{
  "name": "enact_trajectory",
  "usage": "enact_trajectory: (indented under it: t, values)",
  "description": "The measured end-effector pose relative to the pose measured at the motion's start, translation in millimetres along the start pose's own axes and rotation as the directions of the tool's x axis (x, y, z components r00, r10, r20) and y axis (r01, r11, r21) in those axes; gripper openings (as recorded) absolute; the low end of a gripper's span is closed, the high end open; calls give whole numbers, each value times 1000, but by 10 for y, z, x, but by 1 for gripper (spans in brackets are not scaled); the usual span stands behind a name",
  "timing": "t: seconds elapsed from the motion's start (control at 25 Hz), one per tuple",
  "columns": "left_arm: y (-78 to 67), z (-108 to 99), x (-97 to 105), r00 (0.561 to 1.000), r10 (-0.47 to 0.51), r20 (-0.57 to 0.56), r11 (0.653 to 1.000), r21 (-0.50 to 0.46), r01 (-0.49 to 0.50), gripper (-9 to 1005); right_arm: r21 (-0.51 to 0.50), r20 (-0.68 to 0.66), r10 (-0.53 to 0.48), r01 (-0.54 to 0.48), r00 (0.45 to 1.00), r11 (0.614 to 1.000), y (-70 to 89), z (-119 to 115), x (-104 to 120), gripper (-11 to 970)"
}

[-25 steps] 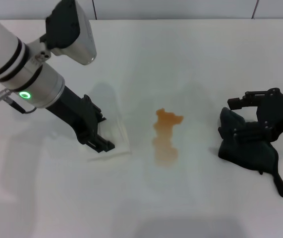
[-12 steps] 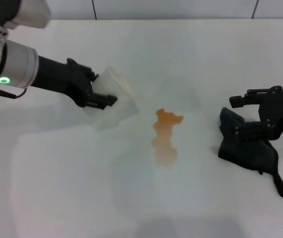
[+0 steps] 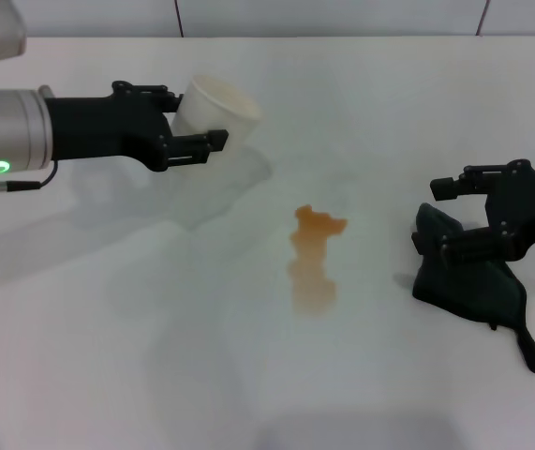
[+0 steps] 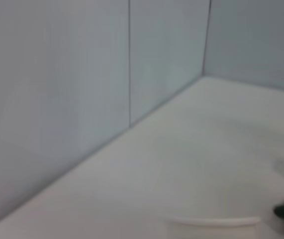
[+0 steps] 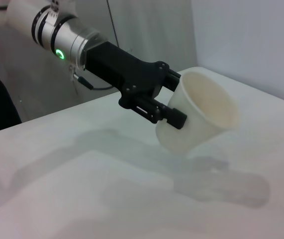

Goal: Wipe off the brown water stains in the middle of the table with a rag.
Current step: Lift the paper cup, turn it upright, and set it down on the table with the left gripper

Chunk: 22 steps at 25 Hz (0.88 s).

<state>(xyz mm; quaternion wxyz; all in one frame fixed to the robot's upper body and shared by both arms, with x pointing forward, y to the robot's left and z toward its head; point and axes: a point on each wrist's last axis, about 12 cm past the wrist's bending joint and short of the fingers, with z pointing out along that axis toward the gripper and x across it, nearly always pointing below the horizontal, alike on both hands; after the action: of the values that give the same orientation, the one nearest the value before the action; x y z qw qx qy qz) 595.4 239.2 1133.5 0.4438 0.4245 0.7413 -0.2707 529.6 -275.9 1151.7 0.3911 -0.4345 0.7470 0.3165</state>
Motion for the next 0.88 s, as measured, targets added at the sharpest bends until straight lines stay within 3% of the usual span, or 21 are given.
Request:
enact_trajectory:
  t: [0.52,0.88]
  values:
    - [-106,-13,503,989,36,145,998,-52,-29,621,11,-14,-26,26,1000,1000,-16,107,50,796]
    - [-207,-27,691,978,94,189,994,-78,-81,621,13,-15,-50,50,999,999,-21,113,59,795]
